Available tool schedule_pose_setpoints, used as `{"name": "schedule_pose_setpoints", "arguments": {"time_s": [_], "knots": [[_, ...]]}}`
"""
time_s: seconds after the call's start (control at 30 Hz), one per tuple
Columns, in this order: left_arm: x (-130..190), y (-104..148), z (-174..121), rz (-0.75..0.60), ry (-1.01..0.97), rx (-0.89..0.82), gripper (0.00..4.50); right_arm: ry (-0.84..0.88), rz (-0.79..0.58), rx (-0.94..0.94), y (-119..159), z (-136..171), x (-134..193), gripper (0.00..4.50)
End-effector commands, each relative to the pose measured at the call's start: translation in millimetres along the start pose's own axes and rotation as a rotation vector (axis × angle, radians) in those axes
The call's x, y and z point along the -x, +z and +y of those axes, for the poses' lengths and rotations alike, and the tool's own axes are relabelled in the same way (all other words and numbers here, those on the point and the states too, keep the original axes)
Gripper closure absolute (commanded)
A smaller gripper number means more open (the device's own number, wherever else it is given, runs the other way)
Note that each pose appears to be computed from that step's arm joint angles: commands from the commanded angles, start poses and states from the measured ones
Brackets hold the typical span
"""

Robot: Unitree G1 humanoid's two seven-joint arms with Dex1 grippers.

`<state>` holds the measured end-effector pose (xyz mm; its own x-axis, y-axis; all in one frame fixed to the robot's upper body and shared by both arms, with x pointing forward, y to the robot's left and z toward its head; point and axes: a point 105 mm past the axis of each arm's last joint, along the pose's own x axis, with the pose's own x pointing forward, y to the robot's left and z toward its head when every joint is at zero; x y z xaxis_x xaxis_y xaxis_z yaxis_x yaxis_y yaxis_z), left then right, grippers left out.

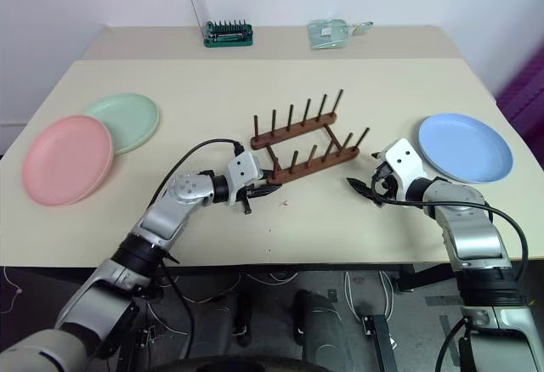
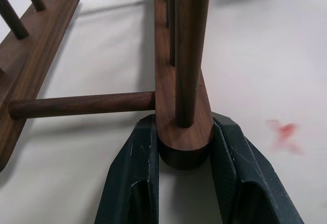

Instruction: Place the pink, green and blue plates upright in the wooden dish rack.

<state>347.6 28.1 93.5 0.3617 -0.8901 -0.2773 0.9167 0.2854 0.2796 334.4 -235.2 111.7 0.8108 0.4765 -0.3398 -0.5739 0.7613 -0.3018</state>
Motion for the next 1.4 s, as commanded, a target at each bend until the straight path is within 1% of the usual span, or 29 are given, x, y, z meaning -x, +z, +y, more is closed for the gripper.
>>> {"name": "schedule_pose_setpoints", "arguments": {"time_s": [0.03, 0.1, 0.23, 0.3, 0.37, 0.47, 0.5, 0.57, 0.6, 0.67, 0.7, 0.73, 0.83, 0.87, 0.9, 0.93, 1.07, 1.13, 1.2, 1.27, 1.4], "knots": [[3.1, 12.1, 16.1, -0.036, -0.064, -0.095, 3.75, -0.034, -0.021, 0.044, 10.5, -5.3, 11.6, 0.00], [1.6, 11.4, 20.1, -0.035, -0.089, -0.107, 3.75, -0.046, -0.024, 0.042, 10.5, -5.7, 14.3, 0.00], [-2.4, 13.6, 26.3, -0.051, -0.123, -0.069, 3.75, -0.075, -0.020, 0.038, 7.4, -7.7, 19.9, 0.00], [-4.2, 11.5, 31.2, -0.041, -0.103, -0.045, 2.71, -0.086, -0.019, 0.036, 5.8, -7.9, 22.1, 0.00], [-4.1, 9.2, 32.2, -0.039, -0.090, -0.039, 1.81, -0.099, -0.017, 0.036, 4.3, -8.7, 24.3, 0.00], [-0.7, -1.4, 36.1, -0.008, -0.025, -0.058, 0.29, -0.127, -0.011, 0.036, 1.9, -12.2, 26.9, 0.00], [1.6, -8.2, 37.9, 0.026, 0.003, -0.069, 0.06, -0.133, -0.009, 0.033, 1.1, -13.2, 27.9, 0.00], [9.2, -22.4, 39.8, 0.083, 0.034, -0.008, 0.06, -0.132, 0.005, 0.030, -1.5, -14.5, 29.1, 0.00], [15.0, -25.4, 40.0, 0.090, 0.050, 0.004, 0.01, -0.133, 0.023, 0.028, -4.8, -15.8, 29.9, 0.26], [26.1, -23.2, 33.1, 0.063, 0.048, 0.035, 0.67, -0.100, 0.047, 0.042, -9.0, -12.4, 30.4, 0.85], [29.7, -21.0, 28.4, 0.052, 0.037, 0.038, 0.98, -0.087, 0.051, 0.045, -9.9, -10.9, 30.4, 1.35], [34.4, -19.0, 20.4, 0.044, 0.016, 0.039, 1.39, -0.074, 0.051, 0.046, -9.8, -8.9, 29.4, 1.80], [40.7, -14.9, -1.0, 0.042, -0.034, 0.061, 2.91, -0.021, 0.054, 0.048, -9.4, -1.0, 25.0, 3.33], [40.3, -13.6, -12.4, 0.049, -0.074, 0.060, 3.37, 0.000, 0.068, 0.060, -11.1, 3.0, 22.5, 3.77], [40.2, -12.4, -20.5, 0.055, -0.101, 0.059, 3.92, 0.013, 0.078, 0.068, -12.5, 5.5, 20.8, 4.32], [38.3, -11.0, -26.3, 0.063, -0.116, 0.045, 4.30, 0.024, 0.087, 0.082, -14.2, 7.8, 18.7, 4.50], [20.3, 3.0, -36.1, 0.027, -0.102, 0.049, 4.30, 0.009, 0.096, 0.096, -17.0, 7.5, 6.5, 4.50], [13.8, 1.5, -34.7, 0.044, -0.073, 0.042, 4.30, -0.001, 0.101, 0.106, -17.8, 6.4, 0.8, 4.50], [5.3, -6.1, -26.1, 0.088, 0.007, 0.013, 4.30, -0.018, 0.097, 0.124, -16.3, 5.1, -7.9, 4.50], [-0.8, -19.4, -6.6, 0.155, 0.158, 0.013, 4.30, -0.047, 0.093, 0.140, -13.3, 4.0, -21.5, 4.50], [-4.2, -28.6, 16.3, 0.195, 0.329, 0.019, 4.30, -0.095, 0.098, 0.176, -8.7, 0.4, -41.4, 4.50]]}}
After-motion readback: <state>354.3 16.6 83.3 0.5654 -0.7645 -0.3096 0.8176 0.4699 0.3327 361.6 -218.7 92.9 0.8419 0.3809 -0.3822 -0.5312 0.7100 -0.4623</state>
